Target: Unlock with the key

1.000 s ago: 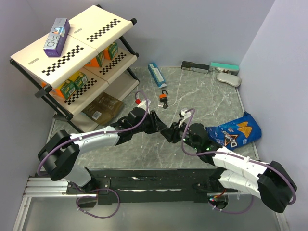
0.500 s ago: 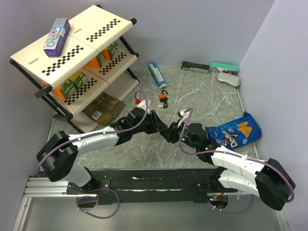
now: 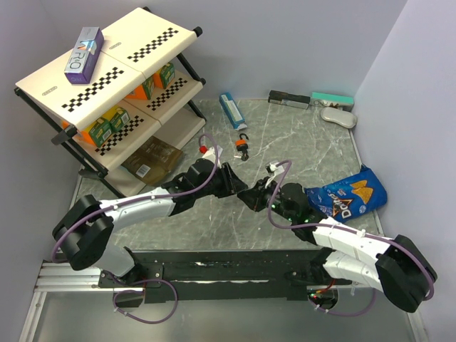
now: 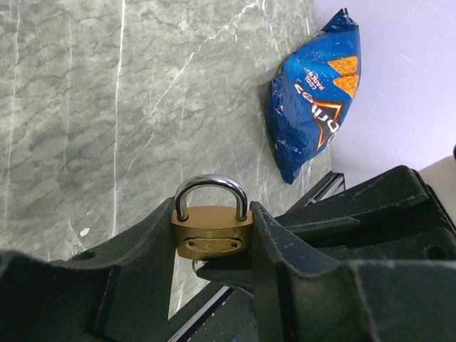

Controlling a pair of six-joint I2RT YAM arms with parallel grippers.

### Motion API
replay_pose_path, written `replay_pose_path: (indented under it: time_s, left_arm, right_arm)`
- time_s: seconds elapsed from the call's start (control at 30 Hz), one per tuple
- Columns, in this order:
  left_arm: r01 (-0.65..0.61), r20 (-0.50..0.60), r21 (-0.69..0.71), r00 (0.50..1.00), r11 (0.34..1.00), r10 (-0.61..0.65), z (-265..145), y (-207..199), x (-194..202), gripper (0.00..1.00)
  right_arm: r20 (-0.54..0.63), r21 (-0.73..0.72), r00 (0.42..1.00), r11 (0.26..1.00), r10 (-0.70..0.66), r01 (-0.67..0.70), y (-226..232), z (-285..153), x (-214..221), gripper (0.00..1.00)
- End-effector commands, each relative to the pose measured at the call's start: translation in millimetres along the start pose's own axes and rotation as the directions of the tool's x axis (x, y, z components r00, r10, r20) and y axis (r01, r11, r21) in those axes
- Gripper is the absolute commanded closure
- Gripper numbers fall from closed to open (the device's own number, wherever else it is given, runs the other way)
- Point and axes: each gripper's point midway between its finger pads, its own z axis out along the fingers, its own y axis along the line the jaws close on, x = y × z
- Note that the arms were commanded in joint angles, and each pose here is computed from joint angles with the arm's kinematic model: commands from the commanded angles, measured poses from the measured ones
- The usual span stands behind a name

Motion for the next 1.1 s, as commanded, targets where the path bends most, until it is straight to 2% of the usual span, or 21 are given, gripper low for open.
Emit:
replay_pose_path:
  time_s: [0.0, 0.3, 0.67, 0.83, 1.07]
  left_arm:
    - [-0.015, 0.025, 0.122, 1.0, 0.992, 0.012, -12, -34, -9, 0.99]
    - [-0.06, 0.045, 0.275, 0.998, 0.959, 0.05, -28, -59, -9, 0.99]
    - [-0.137, 0.027, 0.514, 0.989, 0.847, 0.144, -56, -98, 4, 0.99]
    - [-0.159, 0.024, 0.552, 0.984, 0.818, 0.175, -63, -104, 8, 0.99]
    - [-0.146, 0.019, 0.525, 0.987, 0.838, 0.16, -59, -99, 8, 0.99]
  right_arm:
    - [0.061, -0.042, 0.997, 0.998, 0.04, -0.038, 3, 0, -13, 0.98]
    - [0.09, -0.129, 0.99, 0.987, 0.108, -0.096, 3, -8, -21, 1.0]
    - [0.097, -0.236, 0.984, 0.964, 0.148, -0.121, 15, -18, -34, 1.0]
    - [0.09, -0.27, 0.983, 0.954, 0.158, -0.128, 20, -19, -36, 1.0]
    - [0.092, -0.271, 0.988, 0.958, 0.124, -0.095, 23, -17, -42, 1.0]
